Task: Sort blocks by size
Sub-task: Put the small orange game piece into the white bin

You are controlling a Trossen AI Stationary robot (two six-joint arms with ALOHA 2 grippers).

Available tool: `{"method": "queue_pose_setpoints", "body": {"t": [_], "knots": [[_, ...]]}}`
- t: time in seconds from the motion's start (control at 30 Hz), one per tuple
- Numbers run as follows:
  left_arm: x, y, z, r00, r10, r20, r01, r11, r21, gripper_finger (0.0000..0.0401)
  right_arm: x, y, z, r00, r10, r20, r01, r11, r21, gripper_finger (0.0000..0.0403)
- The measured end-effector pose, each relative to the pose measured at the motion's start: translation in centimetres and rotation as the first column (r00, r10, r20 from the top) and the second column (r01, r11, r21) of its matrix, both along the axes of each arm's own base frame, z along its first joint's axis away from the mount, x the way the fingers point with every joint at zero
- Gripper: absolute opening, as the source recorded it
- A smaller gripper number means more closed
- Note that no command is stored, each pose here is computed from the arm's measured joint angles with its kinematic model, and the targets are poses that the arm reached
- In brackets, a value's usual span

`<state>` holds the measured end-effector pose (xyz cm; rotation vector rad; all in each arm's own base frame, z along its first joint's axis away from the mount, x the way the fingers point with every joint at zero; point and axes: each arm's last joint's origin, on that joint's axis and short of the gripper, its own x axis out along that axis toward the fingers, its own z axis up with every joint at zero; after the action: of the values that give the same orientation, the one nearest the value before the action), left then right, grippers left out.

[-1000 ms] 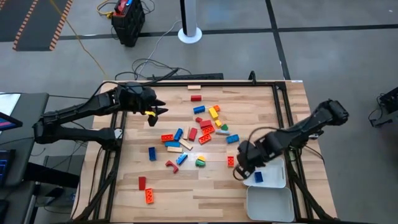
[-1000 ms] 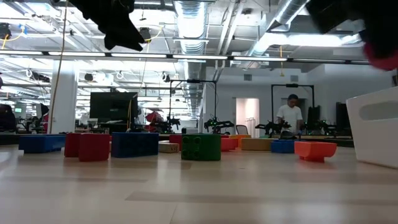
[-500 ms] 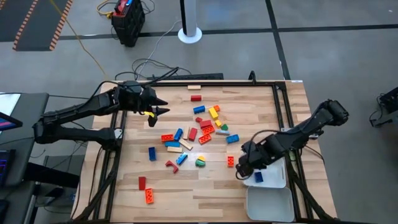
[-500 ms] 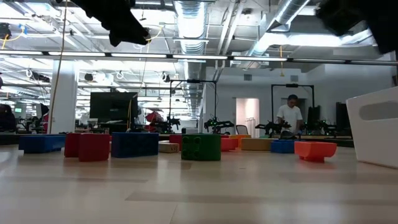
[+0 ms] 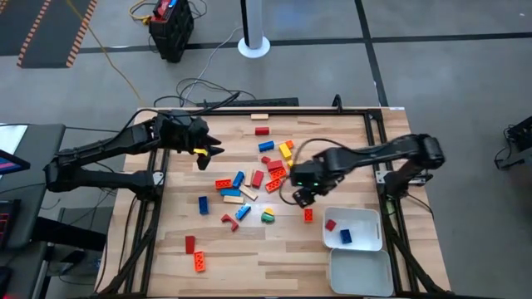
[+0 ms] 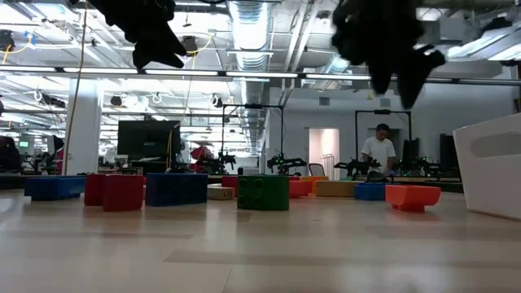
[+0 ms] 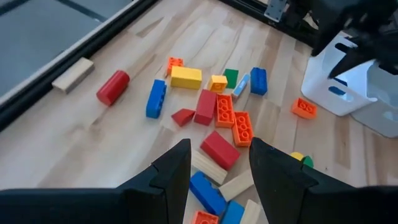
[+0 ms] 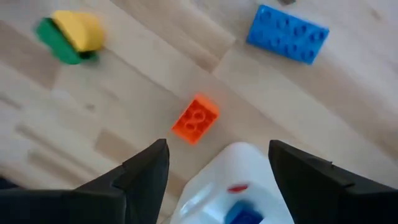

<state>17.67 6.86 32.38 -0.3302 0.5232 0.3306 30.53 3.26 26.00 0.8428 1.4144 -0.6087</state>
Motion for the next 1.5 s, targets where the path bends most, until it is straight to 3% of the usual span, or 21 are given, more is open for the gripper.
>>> {"method": "queue_pose_setpoints", "body": {"t": [0.2,0.4,0.67,1.03,1.17,1.5], "knots": [[-0.2,-0.1,-0.3,1.0,0.013,-0.025,-0.014,0.999,-0.032,0.0155,3.4,-0.5,-2.3,0.995,0.05,-0.087,-0.049,0.999,0.021,0.0299],[-0.4,-0.2,-0.6,0.997,-0.007,-0.071,0.005,1.0,-0.02,0.0155,4.6,0.3,-4.4,0.985,0.067,-0.157,-0.049,0.992,0.114,0.0299],[-0.4,-0.2,-0.6,0.995,-0.046,-0.087,0.05,0.998,0.038,0.0155,5.1,2.1,-7.7,0.956,0.087,-0.279,-0.044,0.987,0.157,0.0299],[-0.4,-0.2,-0.6,0.987,-0.111,-0.12,0.127,0.983,0.135,0.0155,5.4,1.3,-8.8,0.966,0.016,-0.257,0.031,0.984,0.178,0.0299],[-0.4,-0.2,-0.6,0.985,-0.116,-0.124,0.133,0.981,0.142,0.0155,4.7,1.1,-9.6,0.953,-0.012,-0.301,0.071,0.98,0.186,0.0299],[-0.4,-0.2,-0.6,0.984,-0.126,-0.129,0.145,0.977,0.157,0.0155,4.4,0.3,-11.1,0.961,0.027,-0.274,0.039,0.972,0.233,0.0299]]}}
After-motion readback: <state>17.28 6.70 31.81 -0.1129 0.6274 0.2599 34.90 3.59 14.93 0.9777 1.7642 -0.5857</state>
